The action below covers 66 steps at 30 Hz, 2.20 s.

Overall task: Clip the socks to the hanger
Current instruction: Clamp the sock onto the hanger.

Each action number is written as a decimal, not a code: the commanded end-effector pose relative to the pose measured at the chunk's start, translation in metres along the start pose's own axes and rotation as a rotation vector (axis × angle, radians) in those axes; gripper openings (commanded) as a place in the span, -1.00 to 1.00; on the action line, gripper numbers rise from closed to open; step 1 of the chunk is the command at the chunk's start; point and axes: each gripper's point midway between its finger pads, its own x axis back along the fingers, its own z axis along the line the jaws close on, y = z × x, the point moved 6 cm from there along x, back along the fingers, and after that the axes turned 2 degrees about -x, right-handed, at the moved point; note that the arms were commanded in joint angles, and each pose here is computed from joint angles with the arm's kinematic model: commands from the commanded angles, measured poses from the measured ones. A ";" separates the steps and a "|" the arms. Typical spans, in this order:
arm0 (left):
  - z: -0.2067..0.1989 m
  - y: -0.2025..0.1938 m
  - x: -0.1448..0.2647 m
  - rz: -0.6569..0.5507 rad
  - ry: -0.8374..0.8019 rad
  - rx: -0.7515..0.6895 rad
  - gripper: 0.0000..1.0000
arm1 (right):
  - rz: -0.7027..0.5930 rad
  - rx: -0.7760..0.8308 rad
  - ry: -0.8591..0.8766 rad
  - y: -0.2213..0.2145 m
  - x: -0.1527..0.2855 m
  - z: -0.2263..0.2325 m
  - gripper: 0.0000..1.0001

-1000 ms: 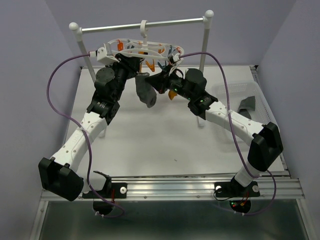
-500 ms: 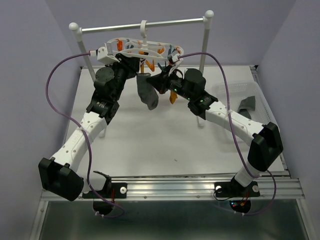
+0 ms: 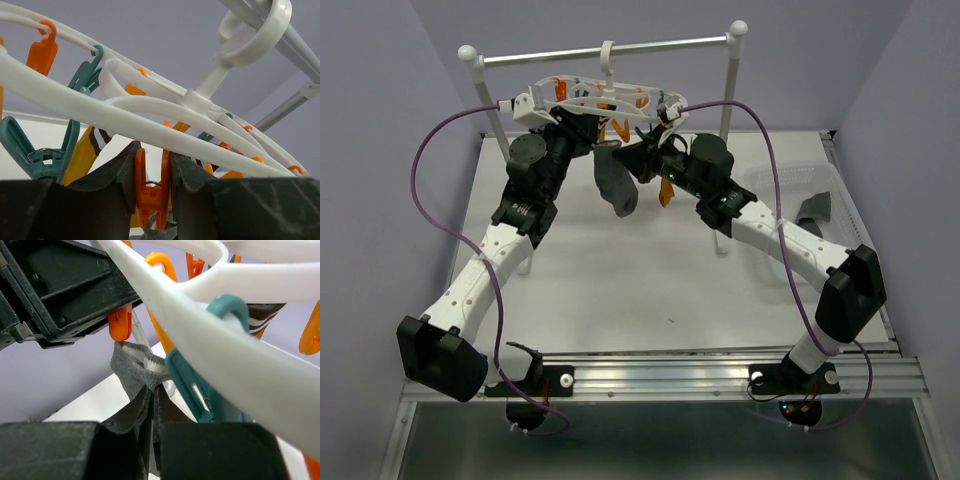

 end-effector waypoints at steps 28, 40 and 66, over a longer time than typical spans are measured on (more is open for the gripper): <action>-0.018 0.031 -0.006 -0.073 -0.074 0.002 -1.00 | -0.168 0.032 0.025 0.041 -0.023 0.009 -0.99; -0.013 0.025 -0.008 -0.067 -0.054 -0.019 -1.00 | -0.137 0.035 0.081 0.053 -0.021 0.020 -0.99; -0.021 0.029 -0.003 -0.066 -0.110 -0.013 0.54 | -0.093 0.029 0.024 0.048 -0.027 0.012 -0.82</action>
